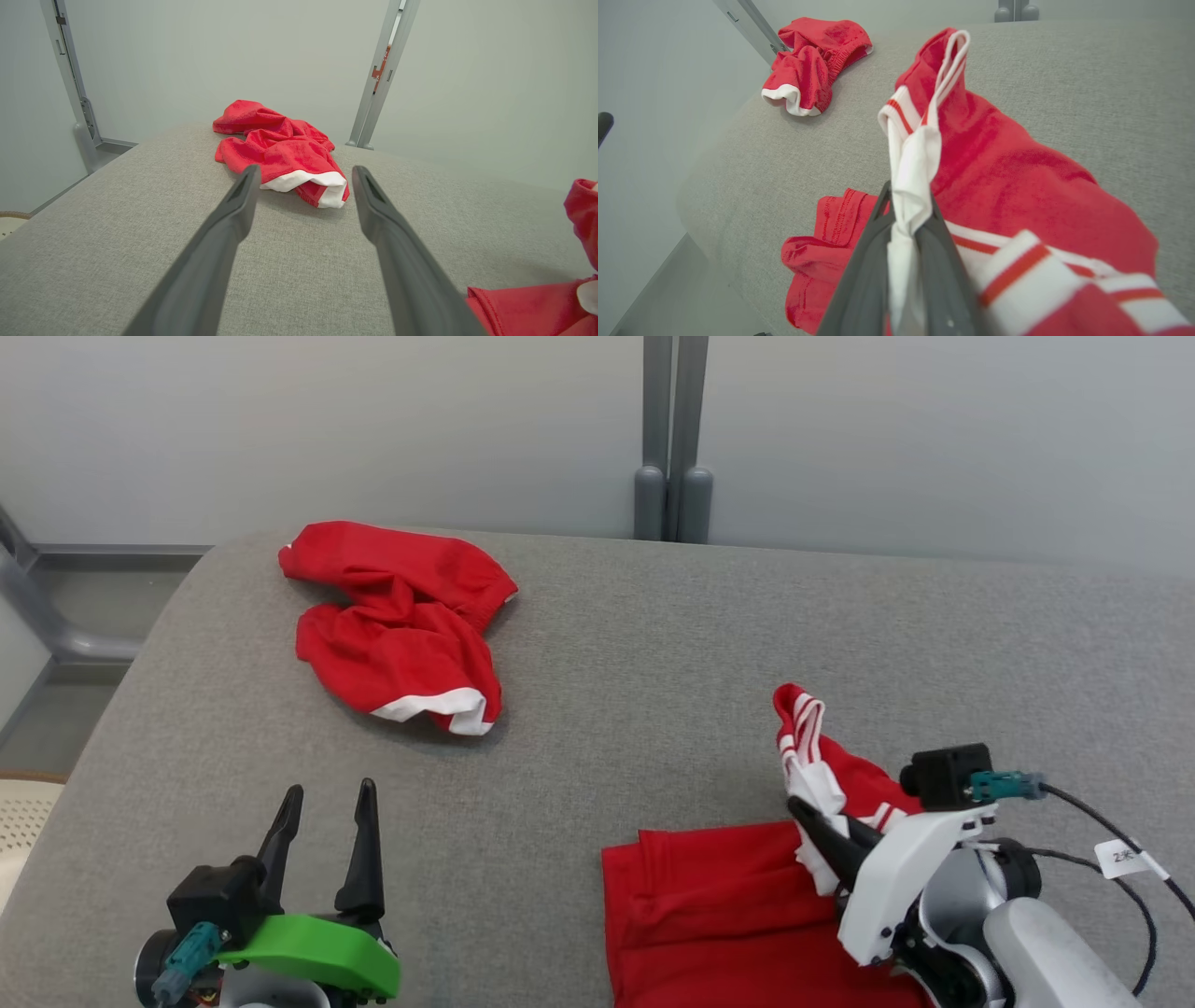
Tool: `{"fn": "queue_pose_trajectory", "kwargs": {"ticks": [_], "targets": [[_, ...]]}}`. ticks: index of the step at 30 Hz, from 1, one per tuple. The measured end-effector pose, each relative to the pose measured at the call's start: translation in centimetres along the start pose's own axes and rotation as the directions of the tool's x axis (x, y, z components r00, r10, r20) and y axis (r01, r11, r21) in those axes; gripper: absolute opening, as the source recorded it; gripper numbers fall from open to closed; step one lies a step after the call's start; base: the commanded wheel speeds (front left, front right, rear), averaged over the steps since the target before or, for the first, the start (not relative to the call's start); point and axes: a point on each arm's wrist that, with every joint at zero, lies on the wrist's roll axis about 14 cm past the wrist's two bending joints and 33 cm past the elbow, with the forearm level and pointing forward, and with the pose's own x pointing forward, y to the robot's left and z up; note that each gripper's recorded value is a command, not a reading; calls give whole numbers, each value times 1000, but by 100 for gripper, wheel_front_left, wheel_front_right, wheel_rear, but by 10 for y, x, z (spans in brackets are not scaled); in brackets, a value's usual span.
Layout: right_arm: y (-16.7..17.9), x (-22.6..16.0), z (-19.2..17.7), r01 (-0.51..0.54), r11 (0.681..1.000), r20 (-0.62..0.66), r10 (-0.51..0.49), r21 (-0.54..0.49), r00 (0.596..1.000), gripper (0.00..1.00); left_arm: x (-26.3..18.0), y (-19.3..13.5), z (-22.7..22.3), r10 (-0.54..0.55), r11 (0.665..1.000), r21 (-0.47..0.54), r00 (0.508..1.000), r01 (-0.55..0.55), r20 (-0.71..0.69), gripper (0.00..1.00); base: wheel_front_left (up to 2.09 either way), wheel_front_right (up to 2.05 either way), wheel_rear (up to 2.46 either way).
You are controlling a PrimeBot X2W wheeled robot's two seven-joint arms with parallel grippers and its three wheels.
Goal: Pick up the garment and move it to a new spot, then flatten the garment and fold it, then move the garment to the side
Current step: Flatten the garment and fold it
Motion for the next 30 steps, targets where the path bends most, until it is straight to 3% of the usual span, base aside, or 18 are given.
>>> {"fn": "queue_pose_trajectory", "kwargs": {"ticks": [6, 14, 15, 16, 17, 22, 27, 30], "targets": [[47, 24, -26, -112, 994, -71, 113, 17, 991, 0, -12, 19, 2, 57, 998, 2, 998, -57, 5, 100, 0, 0, 0], [74, 44, -58, -179, 984, -156, 180, 26, 971, 0, -26, 37, 2, 114, 993, 2, 993, -114, 4, 100, 0, 0, 0], [77, 45, -61, -185, 982, -160, 186, 23, 969, 12, -27, 38, 2, 120, 993, 2, 993, -120, 4, 100, 0, 0, 0], [77, 47, -63, -188, 982, -167, 188, 18, 968, 76, -27, 40, 2, 124, 992, 2, 992, -124, 4, 100, 0, 0, 0], [78, 48, -64, -188, 982, -168, 189, 19, 968, 100, -27, 41, 1, 127, 992, 3, 992, -127, 3, 100, 0, 0, 0], [82, 47, -50, -202, 977, -97, 207, 62, 973, 100, -23, 36, 1, 112, 994, 1, 994, -112, 0, 100, 0, 0, 0], [79, 34, 7, -238, 963, 113, 225, 126, 968, 100, -16, 29, 2, 93, 996, -3, 996, -93, 7, 100, 0, 0, 0], [49, 19, 47, -202, 968, 258, 160, 147, 953, 100, -13, 24, 4, 76, 997, -5, 997, -76, 14, 100, 0, 0, 0]]}}
